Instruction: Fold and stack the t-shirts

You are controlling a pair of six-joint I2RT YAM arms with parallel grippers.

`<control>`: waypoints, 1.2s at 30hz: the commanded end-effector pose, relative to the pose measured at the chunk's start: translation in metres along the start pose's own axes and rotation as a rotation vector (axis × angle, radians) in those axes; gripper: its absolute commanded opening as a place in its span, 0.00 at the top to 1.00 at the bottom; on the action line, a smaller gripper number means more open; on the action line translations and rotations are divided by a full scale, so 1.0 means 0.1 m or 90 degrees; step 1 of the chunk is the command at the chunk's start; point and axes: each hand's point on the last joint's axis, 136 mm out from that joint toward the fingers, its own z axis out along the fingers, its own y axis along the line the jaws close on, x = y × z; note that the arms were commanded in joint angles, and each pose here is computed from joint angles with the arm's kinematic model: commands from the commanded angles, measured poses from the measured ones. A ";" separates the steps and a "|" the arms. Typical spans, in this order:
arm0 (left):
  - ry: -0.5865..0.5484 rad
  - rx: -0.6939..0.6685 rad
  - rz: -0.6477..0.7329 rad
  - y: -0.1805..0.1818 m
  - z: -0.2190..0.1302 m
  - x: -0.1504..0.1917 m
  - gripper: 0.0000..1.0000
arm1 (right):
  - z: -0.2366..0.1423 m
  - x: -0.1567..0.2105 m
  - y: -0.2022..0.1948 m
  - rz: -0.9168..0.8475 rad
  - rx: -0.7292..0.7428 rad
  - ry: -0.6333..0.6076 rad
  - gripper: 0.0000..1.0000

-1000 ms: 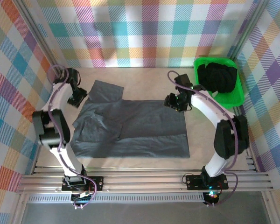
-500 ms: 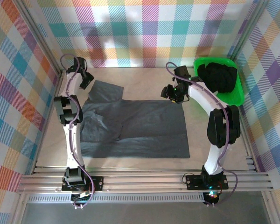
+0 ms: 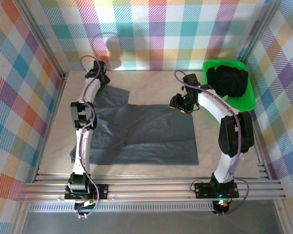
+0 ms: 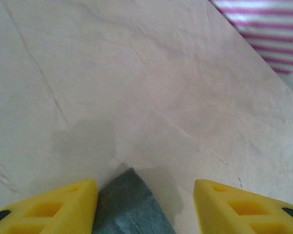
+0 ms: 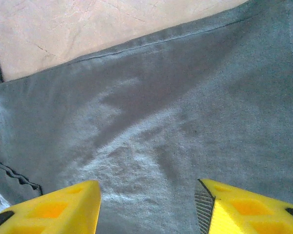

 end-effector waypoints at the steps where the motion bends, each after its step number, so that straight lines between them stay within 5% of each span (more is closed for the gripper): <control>1: 0.063 -0.065 0.018 0.19 0.05 0.34 0.45 | -0.12 0.00 0.08 0.000 -0.024 -0.011 0.46; 6: 0.116 -0.136 0.036 0.38 -0.06 0.60 0.52 | -0.09 -0.03 0.07 0.001 -0.027 -0.011 0.46; 13: 0.182 -0.209 0.049 0.64 -0.19 0.86 0.81 | -0.06 -0.11 0.07 0.006 -0.028 -0.015 0.46; 17: 0.162 -0.190 0.050 0.56 -0.26 0.73 1.00 | -0.06 -0.18 0.00 0.005 -0.001 -0.029 0.47; 24: 0.075 -0.118 0.011 0.20 -0.72 0.21 1.00 | 0.01 -0.54 -0.62 0.016 0.252 -0.095 0.51; 29: 0.065 -0.047 -0.021 -0.04 -0.97 0.05 1.00 | 0.22 -0.85 -0.78 0.006 0.349 -0.098 0.59; 36: 0.073 0.001 -0.046 -0.13 -1.18 -0.07 1.00 | 0.51 -1.06 -0.98 0.026 0.353 -0.066 0.61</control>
